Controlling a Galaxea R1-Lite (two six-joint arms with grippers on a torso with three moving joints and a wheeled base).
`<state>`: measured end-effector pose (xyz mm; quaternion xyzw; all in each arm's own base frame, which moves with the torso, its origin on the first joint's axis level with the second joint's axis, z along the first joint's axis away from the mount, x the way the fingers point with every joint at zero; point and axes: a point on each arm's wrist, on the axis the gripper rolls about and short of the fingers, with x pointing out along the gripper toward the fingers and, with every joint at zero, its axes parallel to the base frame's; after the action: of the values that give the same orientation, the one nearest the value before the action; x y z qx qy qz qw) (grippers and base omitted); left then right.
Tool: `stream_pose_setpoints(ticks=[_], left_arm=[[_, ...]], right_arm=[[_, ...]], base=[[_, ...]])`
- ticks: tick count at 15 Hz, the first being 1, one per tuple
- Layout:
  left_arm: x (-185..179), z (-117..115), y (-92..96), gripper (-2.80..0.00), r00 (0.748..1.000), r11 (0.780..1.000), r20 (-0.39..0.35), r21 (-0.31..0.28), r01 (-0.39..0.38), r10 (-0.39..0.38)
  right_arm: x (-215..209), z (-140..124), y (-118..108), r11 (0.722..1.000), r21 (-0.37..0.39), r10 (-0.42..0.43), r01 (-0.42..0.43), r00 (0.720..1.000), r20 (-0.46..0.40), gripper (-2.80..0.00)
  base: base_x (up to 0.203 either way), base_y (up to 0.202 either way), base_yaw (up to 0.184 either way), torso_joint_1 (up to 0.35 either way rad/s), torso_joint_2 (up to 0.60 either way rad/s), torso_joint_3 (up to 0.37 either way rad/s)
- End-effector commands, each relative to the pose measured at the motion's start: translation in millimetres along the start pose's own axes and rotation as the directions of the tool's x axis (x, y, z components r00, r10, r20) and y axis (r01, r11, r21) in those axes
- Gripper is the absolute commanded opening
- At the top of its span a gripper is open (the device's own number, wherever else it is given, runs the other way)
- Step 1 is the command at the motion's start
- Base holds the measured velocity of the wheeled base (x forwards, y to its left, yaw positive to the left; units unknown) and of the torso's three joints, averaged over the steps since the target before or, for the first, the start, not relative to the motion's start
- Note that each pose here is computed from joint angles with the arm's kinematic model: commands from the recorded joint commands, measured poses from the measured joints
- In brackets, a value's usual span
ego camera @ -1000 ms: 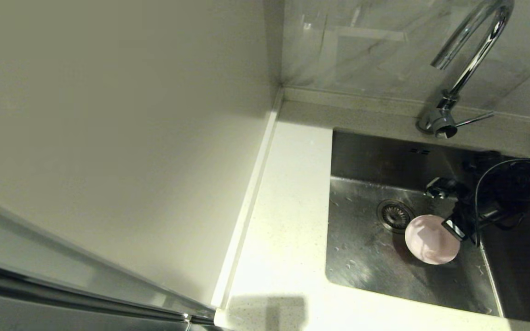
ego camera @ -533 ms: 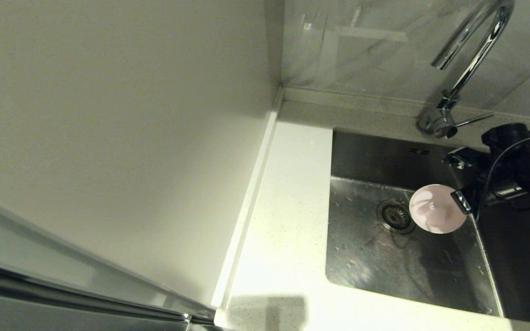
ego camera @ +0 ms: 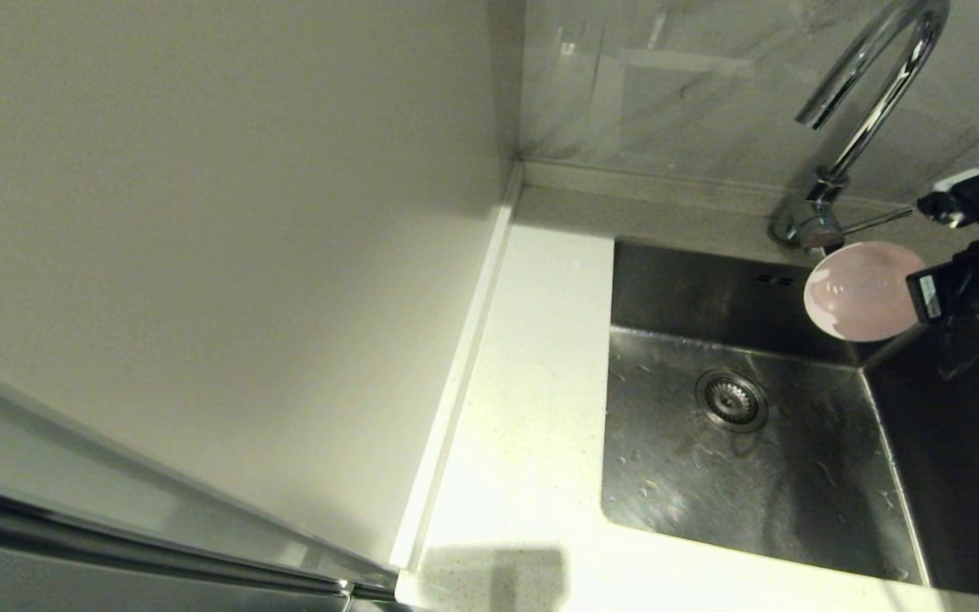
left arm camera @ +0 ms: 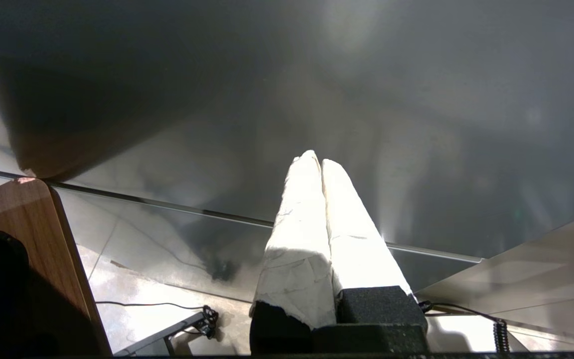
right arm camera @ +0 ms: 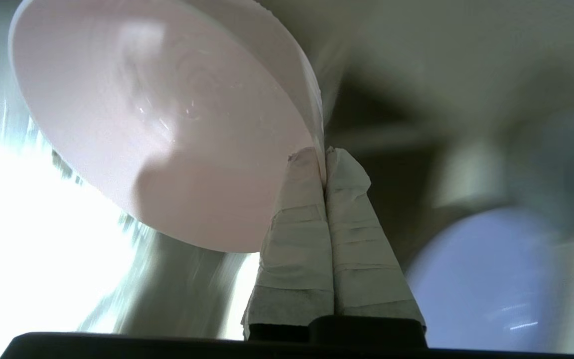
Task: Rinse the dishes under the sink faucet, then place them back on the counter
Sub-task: Put a bowl back to the table from the sink
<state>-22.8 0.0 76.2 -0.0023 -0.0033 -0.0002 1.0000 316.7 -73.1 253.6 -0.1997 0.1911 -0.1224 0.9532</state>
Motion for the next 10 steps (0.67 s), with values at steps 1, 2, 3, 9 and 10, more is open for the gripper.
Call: stream_pose_setpoints(ticks=[1, 2, 3, 9, 10], left_arm=[[0, -1, 0.0, -2.80, 1.000, 1.000, -0.002, 0.000, 0.000, 0.000], [0, -1, 0.0, -2.80, 1.000, 1.000, -0.003, 0.000, 0.000, 0.000], [0, -1, 0.0, -2.80, 1.000, 1.000, -0.003, 0.000, 0.001, -0.001], [0, -1, 0.0, -2.80, 1.000, 1.000, -0.003, 0.000, 0.000, 0.000], [0, -1, 0.0, -2.80, 1.000, 1.000, -0.003, 0.000, 0.000, 0.000]], right_arm=[[-51, 24, -18, 0.993, 0.038, -0.118, 0.112, 0.964, 0.240, -2.80], [-68, 34, -24, 0.985, 0.065, -0.171, 0.158, 0.924, 0.342, -2.80], [-80, 40, -29, 0.977, 0.090, -0.211, 0.192, 0.884, 0.417, -2.80], [-134, 46, -41, 0.890, 0.252, -0.447, 0.381, 0.615, 0.650, -2.80], [-144, 46, -45, 0.863, 0.297, -0.494, 0.409, 0.562, 0.663, -2.80]], base=[[0.000, 0.000, 0.000, 0.000, 0.00, 0.000], [0.000, 0.000, 0.000, 0.000, 0.00, 0.000], [0.000, 0.000, 0.000, 0.000, 0.00, 0.000], [0.000, 0.000, 0.000, 0.000, 0.00, 0.000], [0.000, 0.000, 0.000, 0.000, 0.00, 0.000]])
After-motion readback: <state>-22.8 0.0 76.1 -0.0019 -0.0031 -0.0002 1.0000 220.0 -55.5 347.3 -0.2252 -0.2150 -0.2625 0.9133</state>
